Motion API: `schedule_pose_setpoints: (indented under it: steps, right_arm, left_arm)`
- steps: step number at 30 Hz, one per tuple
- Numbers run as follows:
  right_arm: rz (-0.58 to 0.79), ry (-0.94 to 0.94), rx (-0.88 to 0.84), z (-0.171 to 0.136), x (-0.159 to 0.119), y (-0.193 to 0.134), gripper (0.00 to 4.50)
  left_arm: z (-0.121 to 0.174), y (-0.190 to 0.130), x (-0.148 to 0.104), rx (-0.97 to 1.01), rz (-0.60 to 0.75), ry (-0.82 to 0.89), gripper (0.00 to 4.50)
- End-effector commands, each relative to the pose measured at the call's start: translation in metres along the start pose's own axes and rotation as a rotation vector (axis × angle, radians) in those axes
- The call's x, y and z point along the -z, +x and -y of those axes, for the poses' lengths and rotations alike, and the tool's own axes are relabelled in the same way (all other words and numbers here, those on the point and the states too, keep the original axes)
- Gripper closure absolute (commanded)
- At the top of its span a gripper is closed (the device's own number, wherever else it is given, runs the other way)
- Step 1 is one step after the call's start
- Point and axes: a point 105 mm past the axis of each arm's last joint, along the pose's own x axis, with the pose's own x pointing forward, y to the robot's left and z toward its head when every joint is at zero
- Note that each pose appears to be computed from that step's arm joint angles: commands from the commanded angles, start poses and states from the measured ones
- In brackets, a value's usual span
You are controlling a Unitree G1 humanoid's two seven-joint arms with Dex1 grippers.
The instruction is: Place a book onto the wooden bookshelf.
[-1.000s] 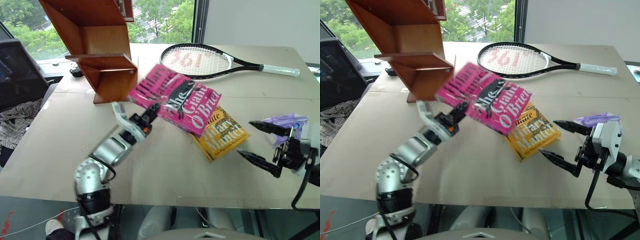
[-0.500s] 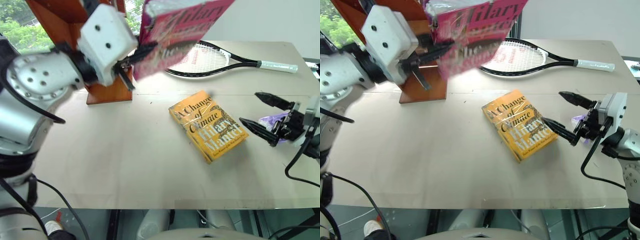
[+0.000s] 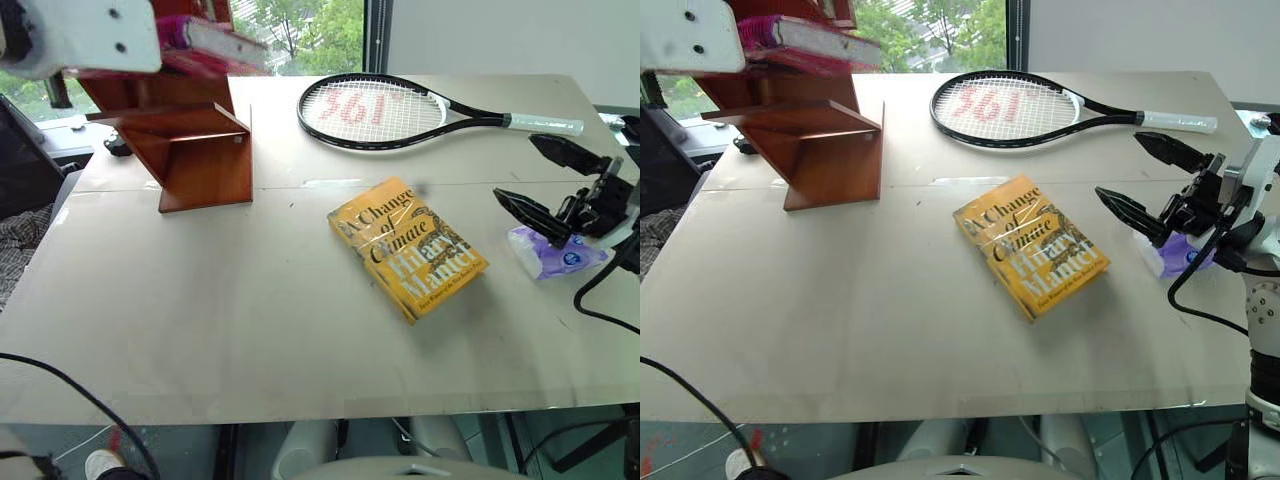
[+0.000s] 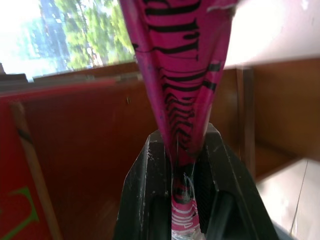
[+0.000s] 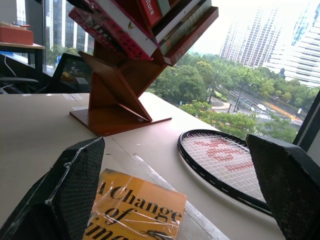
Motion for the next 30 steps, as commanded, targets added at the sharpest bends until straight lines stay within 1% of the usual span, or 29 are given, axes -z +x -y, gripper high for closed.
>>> schedule_pose_setpoints:
  steps: [1, 4, 7, 11, 12, 13, 14, 16, 18, 19, 20, 23, 26, 28, 30]
  right_arm:
    - [0.012, -0.040, 0.003, -0.004, -0.011, -0.007, 0.00]
    - [0.000, -0.039, 0.005, -0.007, -0.012, -0.012, 0.00]
    - [0.002, -0.039, 0.002, -0.010, -0.018, -0.015, 0.00]
    - [0.007, -0.034, 0.013, -0.010, -0.022, -0.017, 0.00]
    - [0.003, -0.031, 0.010, -0.011, -0.021, -0.017, 0.00]
    - [-0.002, -0.029, 0.006, -0.011, -0.021, -0.016, 0.00]
    - [-0.005, -0.029, 0.004, -0.011, -0.021, -0.016, 0.00]
    - [-0.006, -0.029, 0.001, -0.011, -0.023, -0.017, 0.00]
    - [-0.009, -0.032, -0.002, -0.009, -0.025, -0.017, 0.00]
    - [-0.010, -0.032, -0.003, -0.009, -0.025, -0.018, 0.00]
    - [-0.011, -0.032, -0.005, -0.008, -0.026, -0.018, 0.00]
    - [-0.004, -0.030, -0.019, -0.007, -0.028, -0.017, 0.00]
    - [0.008, -0.025, -0.028, -0.003, -0.030, -0.017, 0.00]
    - [0.023, -0.017, -0.042, -0.002, -0.033, -0.014, 0.00]
    - [0.038, -0.008, -0.060, -0.003, -0.036, -0.011, 0.00]
  left_arm:
    - [0.002, 0.015, 0.017, 0.061, -0.110, -0.038, 4.45]
    - [0.013, 0.031, 0.022, 0.136, -0.158, -0.057, 4.45]
    - [0.023, 0.050, 0.021, 0.182, -0.178, -0.065, 4.45]
    - [0.020, 0.073, 0.025, 0.133, -0.234, -0.076, 4.45]
    - [0.023, 0.077, 0.024, 0.148, -0.229, -0.090, 4.45]
    - [0.024, 0.077, 0.022, 0.151, -0.214, -0.099, 3.65]
    - [0.020, 0.075, 0.019, 0.136, -0.196, -0.106, 3.33]
    - [0.009, 0.064, 0.014, 0.100, -0.150, -0.116, 2.49]
    - [0.001, 0.046, 0.001, 0.091, -0.061, -0.158, 1.55]
    - [0.002, 0.036, -0.008, 0.107, 0.006, -0.202, 1.55]
    - [0.003, 0.027, -0.012, 0.115, 0.042, -0.210, 1.55]
    - [0.016, -0.004, -0.028, 0.176, 0.220, -0.355, 1.55]
    - [0.028, -0.029, -0.042, 0.203, 0.365, -0.437, 1.55]
    - [0.046, -0.041, -0.056, 0.269, 0.469, -0.567, 1.55]
    - [0.075, -0.044, -0.072, 0.357, 0.559, -0.684, 1.55]
